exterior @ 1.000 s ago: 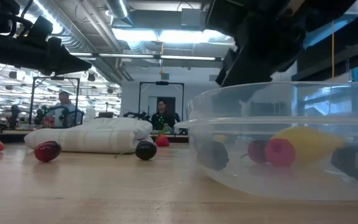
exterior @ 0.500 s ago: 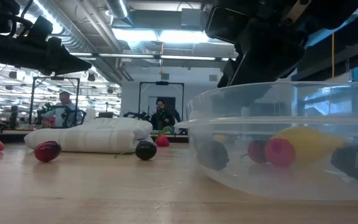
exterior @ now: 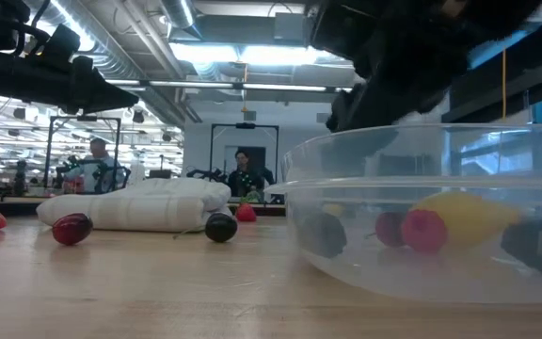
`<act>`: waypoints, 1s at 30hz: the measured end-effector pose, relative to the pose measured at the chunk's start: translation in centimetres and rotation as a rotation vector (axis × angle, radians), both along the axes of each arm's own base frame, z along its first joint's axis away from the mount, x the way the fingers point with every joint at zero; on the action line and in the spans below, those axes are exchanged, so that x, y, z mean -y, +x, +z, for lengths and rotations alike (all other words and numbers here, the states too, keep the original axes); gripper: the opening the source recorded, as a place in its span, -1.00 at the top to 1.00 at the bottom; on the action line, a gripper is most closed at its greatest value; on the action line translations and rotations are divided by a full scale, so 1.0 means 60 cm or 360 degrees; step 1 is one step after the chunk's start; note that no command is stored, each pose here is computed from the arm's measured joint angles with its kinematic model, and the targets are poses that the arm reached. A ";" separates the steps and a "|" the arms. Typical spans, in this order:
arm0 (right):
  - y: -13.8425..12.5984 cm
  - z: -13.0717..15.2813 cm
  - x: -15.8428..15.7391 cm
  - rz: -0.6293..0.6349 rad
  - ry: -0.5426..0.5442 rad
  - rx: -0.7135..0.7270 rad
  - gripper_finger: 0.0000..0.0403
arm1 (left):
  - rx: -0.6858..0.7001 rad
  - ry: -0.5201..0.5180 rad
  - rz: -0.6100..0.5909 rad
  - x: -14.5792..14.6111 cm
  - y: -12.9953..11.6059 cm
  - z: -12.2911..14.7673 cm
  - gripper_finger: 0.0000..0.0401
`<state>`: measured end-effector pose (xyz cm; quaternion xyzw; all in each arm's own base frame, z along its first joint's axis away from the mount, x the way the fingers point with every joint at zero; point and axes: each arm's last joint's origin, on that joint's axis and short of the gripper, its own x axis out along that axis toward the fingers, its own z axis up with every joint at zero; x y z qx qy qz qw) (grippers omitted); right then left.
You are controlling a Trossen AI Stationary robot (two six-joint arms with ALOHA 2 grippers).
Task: Pick and placing Produce into tupperware
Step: Put the top strawberry into the transparent container
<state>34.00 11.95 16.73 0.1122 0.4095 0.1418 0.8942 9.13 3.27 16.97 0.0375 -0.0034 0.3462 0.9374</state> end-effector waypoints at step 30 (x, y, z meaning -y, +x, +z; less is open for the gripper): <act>0.012 0.085 0.294 -0.0611 -0.0495 0.0362 -0.55 | 0.0000 0.0000 0.0000 0.000 0.000 0.000 0.37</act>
